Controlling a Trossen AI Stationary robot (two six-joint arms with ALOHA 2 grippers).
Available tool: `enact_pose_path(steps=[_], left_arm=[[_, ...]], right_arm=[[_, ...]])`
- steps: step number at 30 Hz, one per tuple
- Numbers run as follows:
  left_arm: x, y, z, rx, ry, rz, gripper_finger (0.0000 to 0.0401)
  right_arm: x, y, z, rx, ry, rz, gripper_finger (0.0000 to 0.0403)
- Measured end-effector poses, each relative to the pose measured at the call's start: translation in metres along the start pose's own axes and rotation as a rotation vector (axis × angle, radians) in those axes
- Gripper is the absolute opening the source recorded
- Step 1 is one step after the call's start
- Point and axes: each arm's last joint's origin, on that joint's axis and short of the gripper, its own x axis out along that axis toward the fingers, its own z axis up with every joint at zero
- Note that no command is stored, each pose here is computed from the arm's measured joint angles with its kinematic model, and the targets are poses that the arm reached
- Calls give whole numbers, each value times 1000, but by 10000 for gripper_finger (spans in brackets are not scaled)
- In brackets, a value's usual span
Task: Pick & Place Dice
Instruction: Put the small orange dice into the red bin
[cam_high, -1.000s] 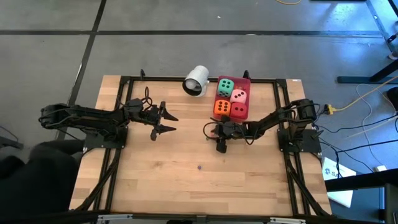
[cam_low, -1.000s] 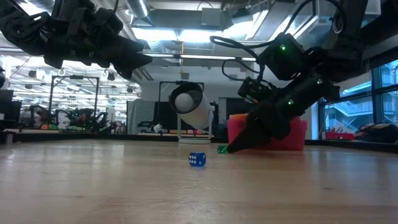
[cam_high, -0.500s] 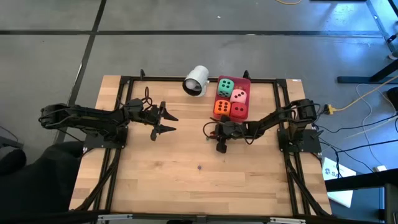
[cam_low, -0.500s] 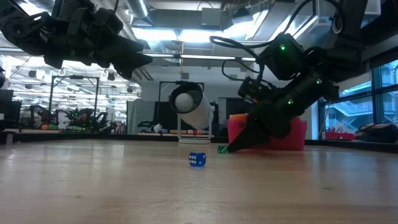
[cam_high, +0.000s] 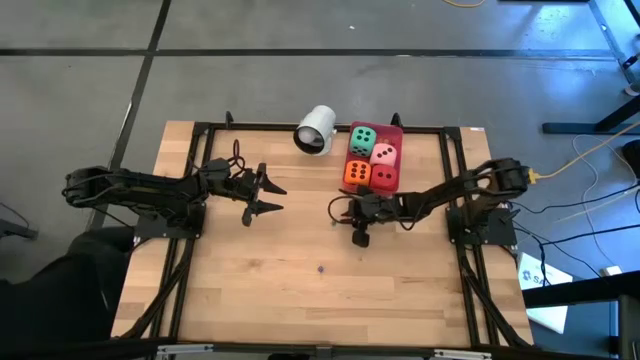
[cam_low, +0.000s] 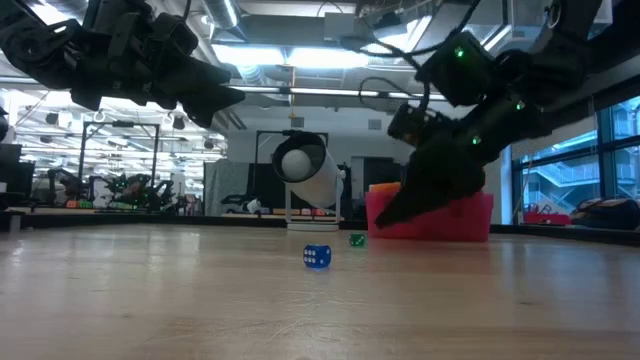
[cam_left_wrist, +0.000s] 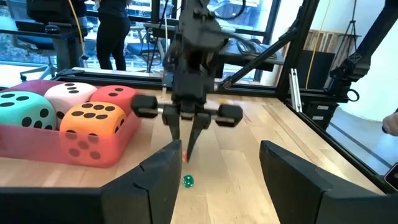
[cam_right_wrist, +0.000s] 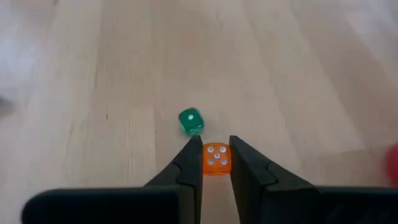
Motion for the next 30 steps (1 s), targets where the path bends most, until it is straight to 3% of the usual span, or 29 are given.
enact_pose_path(steps=[7,16,23,30], left_arm=[[0,0,0,0,0,0,210],[0,0,0,1,0,0,210],[0,0,0,2,1,0,210],[0,0,-2,-4,15,1,210]], right_arm=[[-39,0,36,-41,-178,0,54],[-105,-5,81,-126,-313,-164,54],[-142,-7,82,-119,-383,-281,54],[-162,-8,63,-82,-421,-351,54]])
